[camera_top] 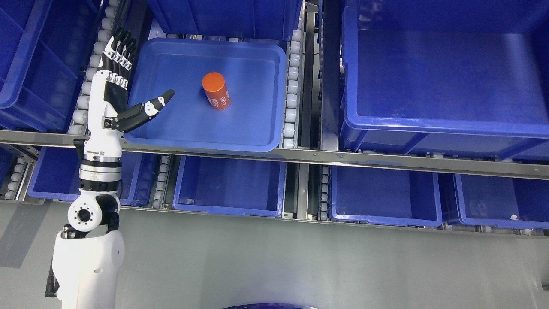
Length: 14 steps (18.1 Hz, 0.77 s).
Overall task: Grab orange capacitor from left shelf to right desk
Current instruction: 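Reach the left hand toward the orange capacitor in the blue tray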
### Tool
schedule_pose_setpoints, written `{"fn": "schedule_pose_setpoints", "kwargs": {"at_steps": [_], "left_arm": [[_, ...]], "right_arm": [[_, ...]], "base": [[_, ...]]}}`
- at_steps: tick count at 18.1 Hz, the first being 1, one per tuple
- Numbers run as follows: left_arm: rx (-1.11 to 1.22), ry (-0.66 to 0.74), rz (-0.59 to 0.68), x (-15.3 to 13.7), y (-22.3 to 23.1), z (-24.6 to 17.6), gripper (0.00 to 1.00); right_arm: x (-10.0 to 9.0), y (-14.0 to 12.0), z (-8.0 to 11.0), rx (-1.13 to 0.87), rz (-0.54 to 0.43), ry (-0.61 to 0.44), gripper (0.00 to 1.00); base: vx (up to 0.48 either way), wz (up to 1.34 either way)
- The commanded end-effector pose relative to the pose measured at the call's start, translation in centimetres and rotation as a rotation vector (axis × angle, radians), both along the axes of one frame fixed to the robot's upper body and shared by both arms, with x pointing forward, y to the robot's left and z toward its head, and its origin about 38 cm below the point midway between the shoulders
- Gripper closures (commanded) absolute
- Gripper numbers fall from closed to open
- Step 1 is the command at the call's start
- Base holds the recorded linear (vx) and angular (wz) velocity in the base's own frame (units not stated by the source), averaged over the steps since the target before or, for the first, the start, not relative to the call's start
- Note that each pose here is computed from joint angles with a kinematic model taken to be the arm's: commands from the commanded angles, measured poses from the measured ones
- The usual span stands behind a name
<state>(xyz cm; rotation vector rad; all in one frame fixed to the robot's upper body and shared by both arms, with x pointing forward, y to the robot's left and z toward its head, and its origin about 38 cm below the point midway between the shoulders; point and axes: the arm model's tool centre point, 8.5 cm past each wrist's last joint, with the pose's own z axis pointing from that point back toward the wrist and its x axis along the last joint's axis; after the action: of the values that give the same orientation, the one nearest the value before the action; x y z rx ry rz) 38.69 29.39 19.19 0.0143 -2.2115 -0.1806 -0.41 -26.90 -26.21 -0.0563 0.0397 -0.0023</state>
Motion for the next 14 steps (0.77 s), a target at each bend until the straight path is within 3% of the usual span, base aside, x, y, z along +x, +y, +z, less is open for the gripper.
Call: {"fn": "schedule_pose_setpoints", "kwargs": {"at_steps": [1,8,12,14], "left_arm": [[0.033,-0.006,0.015,-0.1,1.2,0.5,0.00],[0.063,0.055,0.012,-0.8,1.8,-1.4,0.00],[0.162,0.124,-0.105,-1.8,0.8,-3.5,0.00],[0.211,0.189,-0.127,-0.8,-0.2,-5.5,0.01]], "right_arm": [[-1.4,-1.1,0.1,-0.018,-0.013,0.010,0.00],[-1.4,-1.1,0.1,-0.018,-0.013,0.010,0.00],[-1.4,-1.1,0.1,-0.018,-0.013,0.010,0.00],[-1.4,-1.1,0.1,-0.018,-0.011,0.010,0.00]], "base": [[0.000,0.00],[0.000,0.00],[0.000,0.00],[0.000,0.00]]}}
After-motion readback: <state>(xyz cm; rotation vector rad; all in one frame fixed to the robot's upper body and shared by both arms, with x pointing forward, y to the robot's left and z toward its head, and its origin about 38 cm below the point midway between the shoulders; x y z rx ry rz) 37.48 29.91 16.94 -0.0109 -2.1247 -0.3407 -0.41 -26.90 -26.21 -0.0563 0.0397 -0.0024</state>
